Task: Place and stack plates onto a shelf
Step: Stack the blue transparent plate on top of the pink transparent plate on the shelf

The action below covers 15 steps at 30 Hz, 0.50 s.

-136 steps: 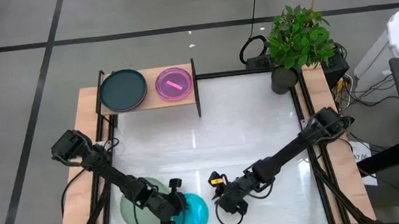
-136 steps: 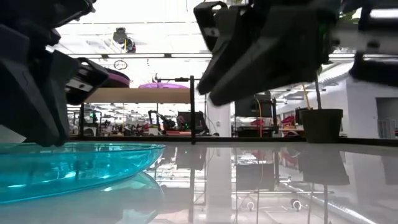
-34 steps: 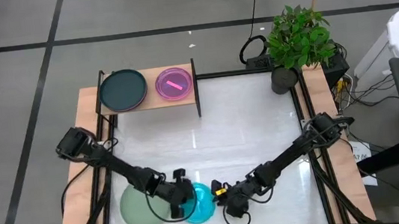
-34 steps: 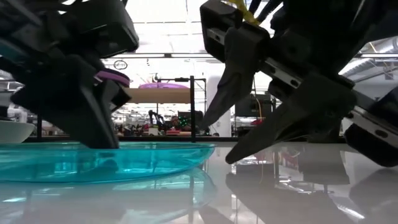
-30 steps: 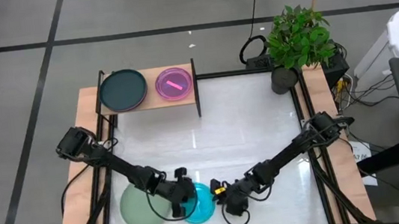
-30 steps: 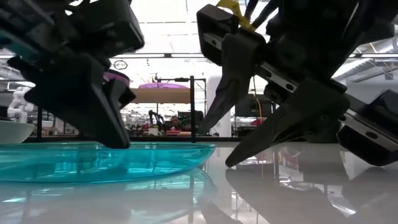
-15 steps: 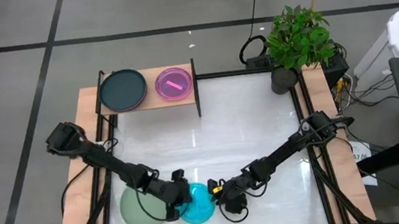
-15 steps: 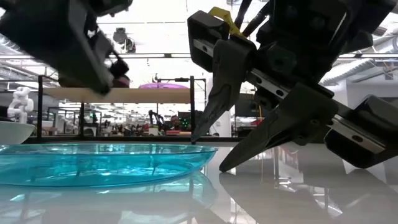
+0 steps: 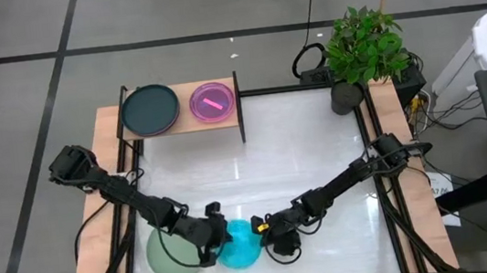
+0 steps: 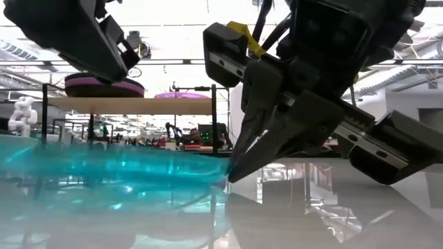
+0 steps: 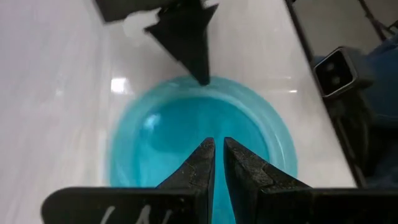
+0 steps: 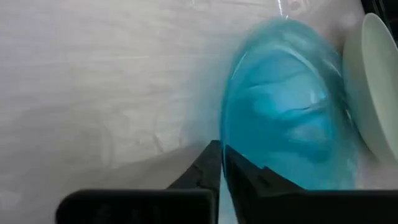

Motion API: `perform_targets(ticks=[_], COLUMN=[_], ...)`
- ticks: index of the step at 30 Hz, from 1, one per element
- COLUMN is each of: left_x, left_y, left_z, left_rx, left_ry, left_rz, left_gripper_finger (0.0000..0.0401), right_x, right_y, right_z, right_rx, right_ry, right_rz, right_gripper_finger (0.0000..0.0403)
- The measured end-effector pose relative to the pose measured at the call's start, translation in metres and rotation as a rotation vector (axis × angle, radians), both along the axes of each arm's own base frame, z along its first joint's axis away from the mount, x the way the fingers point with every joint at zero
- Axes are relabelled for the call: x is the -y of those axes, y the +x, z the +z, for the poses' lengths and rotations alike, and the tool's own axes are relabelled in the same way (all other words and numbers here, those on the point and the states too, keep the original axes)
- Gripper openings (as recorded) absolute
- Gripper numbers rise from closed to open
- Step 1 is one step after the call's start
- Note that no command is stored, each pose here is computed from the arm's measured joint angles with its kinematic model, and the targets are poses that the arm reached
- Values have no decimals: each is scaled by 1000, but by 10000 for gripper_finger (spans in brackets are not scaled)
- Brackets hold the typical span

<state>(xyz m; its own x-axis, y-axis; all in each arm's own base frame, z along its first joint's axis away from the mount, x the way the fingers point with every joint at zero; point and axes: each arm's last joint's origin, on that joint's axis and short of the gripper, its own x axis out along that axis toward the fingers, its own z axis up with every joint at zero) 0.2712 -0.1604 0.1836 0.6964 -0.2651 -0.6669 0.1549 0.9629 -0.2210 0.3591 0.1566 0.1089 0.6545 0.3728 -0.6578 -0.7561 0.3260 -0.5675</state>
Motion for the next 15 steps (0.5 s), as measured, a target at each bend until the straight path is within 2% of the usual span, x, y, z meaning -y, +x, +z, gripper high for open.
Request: perform_targets(ticks=[10, 15], left_x=[1, 6], left_y=[-3, -6], left_z=[-2, -2], left_rx=[-29, -28], left_ry=[-1, 2], left_rz=[9, -9], left_gripper_finger=[37, 37], right_x=[0, -4], right_y=[0, -3], right_z=[3, 8], right_rx=[3, 37], right_ry=[7, -47], right_rz=[-19, -82], right_gripper_finger=[1, 0])
